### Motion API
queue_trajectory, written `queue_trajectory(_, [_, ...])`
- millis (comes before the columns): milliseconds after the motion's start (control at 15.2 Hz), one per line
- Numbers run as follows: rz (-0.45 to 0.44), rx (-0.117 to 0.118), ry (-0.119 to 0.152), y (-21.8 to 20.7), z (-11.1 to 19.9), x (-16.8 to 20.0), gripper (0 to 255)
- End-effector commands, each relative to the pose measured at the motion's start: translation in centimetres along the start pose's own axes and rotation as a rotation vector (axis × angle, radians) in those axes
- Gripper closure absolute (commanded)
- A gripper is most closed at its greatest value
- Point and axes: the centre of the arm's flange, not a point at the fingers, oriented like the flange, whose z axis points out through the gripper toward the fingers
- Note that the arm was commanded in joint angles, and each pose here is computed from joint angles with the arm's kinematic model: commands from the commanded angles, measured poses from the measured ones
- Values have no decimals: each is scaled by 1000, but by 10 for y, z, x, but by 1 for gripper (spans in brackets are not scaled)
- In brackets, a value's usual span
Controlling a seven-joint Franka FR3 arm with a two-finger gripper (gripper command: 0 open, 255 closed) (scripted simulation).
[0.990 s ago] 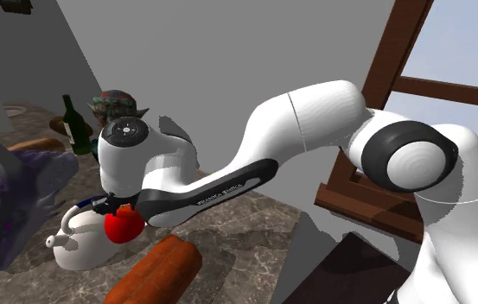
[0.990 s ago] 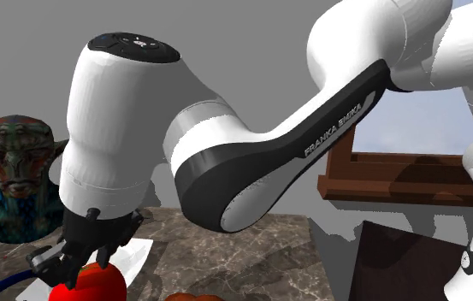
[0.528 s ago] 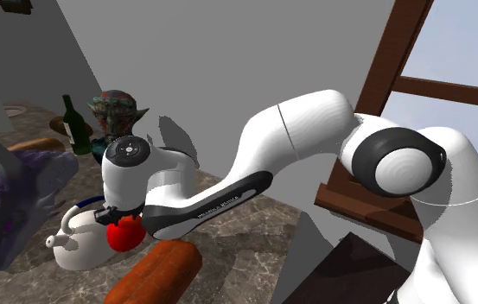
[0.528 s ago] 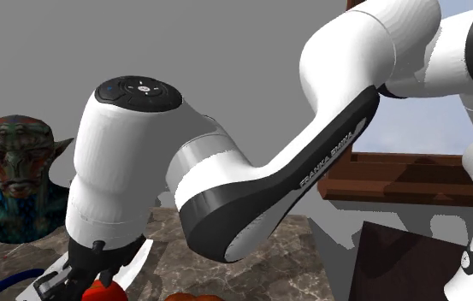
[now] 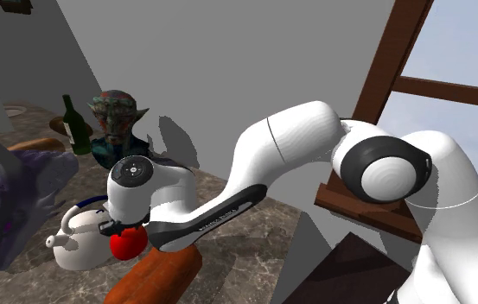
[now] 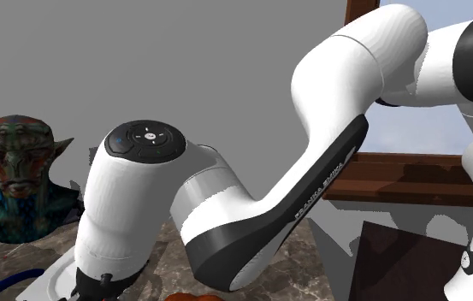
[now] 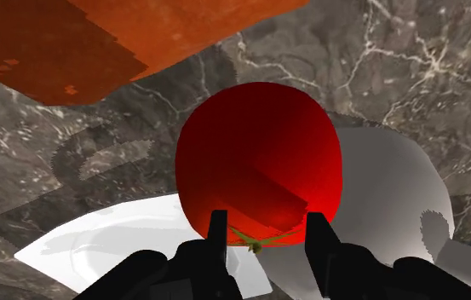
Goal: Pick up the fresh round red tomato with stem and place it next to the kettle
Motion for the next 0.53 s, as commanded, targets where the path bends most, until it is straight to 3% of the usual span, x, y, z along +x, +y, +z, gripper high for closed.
queue_trajectory(0, [0, 0, 0, 1, 9, -4, 255])
queue_trajectory(462, [0, 0, 0, 2, 15, -7, 255])
